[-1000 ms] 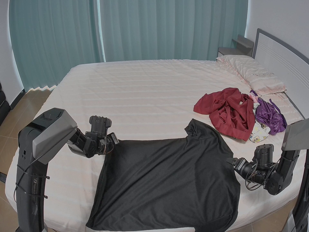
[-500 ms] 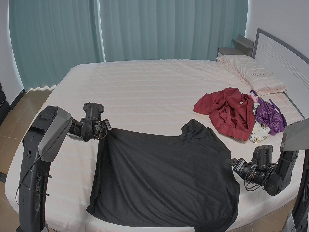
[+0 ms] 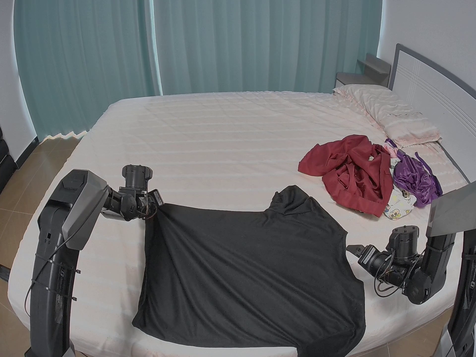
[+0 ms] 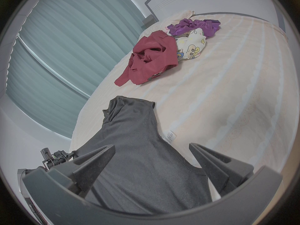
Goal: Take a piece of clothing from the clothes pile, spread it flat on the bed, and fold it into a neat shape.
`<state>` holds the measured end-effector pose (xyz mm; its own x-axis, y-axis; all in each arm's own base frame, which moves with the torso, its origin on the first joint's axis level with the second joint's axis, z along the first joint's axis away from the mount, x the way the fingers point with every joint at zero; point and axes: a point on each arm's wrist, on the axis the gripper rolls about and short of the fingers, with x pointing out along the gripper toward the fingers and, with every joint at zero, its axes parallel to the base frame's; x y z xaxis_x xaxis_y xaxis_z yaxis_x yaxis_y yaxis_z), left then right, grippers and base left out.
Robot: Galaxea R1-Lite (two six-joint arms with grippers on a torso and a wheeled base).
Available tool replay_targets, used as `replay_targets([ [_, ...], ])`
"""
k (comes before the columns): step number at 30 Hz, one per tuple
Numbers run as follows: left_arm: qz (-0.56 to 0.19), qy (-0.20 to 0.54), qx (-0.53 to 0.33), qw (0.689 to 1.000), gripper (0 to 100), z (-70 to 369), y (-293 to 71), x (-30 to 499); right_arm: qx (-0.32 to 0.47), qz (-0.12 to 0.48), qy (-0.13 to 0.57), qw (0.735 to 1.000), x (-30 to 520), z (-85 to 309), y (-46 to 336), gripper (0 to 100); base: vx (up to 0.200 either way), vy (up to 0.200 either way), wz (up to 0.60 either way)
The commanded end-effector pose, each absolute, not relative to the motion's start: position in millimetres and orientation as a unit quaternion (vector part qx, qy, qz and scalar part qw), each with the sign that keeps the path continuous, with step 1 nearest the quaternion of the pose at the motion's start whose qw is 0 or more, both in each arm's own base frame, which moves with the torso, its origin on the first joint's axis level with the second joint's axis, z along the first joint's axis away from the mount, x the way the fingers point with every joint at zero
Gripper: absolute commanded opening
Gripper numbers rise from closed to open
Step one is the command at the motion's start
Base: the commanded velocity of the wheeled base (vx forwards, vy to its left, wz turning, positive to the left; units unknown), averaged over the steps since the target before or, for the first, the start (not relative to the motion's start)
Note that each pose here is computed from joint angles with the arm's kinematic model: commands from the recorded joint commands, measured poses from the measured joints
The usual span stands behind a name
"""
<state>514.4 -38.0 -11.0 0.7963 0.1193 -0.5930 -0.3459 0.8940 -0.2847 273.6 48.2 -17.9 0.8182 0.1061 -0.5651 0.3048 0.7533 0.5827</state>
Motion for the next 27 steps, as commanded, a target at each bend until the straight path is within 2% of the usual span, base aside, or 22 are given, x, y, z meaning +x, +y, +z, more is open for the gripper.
replay_targets([
  [1,0.125,0.294,-0.194,0.927,100,-12,-38,514,0.346,-0.057,0.298,0.888,273,-19,48,100,0.0,0.0,0.0],
  [6,0.13,0.295,-0.209,0.923,100,-9,-37,511,0.346,-0.057,0.301,0.887,272,-20,48,100,0.0,0.0,0.0],
  [10,0.118,0.299,-0.237,0.917,100,15,-28,497,0.346,-0.057,0.301,0.887,272,-20,48,100,0.0,0.0,0.0],
  [14,0.05,0.343,-0.281,0.895,100,54,-17,444,0.346,-0.057,0.305,0.886,270,-20,48,100,0.0,0.0,0.0],
  [15,0.05,0.343,-0.281,0.895,100,54,-17,444,0.346,-0.057,0.305,0.886,270,-20,48,100,0.0,0.0,0.0],
  [16,0.035,0.356,-0.292,0.887,100,62,-14,419,0.345,-0.057,0.305,0.886,270,-20,49,100,0.0,0.0,0.0],
  [20,0.022,0.371,-0.305,0.877,100,63,-12,383,0.345,-0.057,0.306,0.885,269,-20,48,100,0.0,0.0,0.0],
  [21,0.022,0.386,-0.316,0.867,100,58,-12,353,0.345,-0.057,0.307,0.885,268,-20,49,100,0.0,0.0,0.0],
  [23,0.028,0.398,-0.322,0.859,100,51,-13,329,0.344,-0.055,0.31,0.885,267,-21,50,100,0.0,0.0,0.0],
  [25,0.03,0.404,-0.323,0.855,100,48,-14,321,0.343,-0.056,0.311,0.884,266,-21,50,100,-0.2,0.0,0.0],
  [26,0.033,0.424,-0.321,0.846,100,38,-13,291,0.342,-0.055,0.315,0.884,264,-21,50,100,-0.2,0.0,0.0],
  [27,0.033,0.424,-0.321,0.846,100,38,-13,291,0.342,-0.055,0.315,0.884,264,-21,50,100,-0.2,0.0,0.0],
])
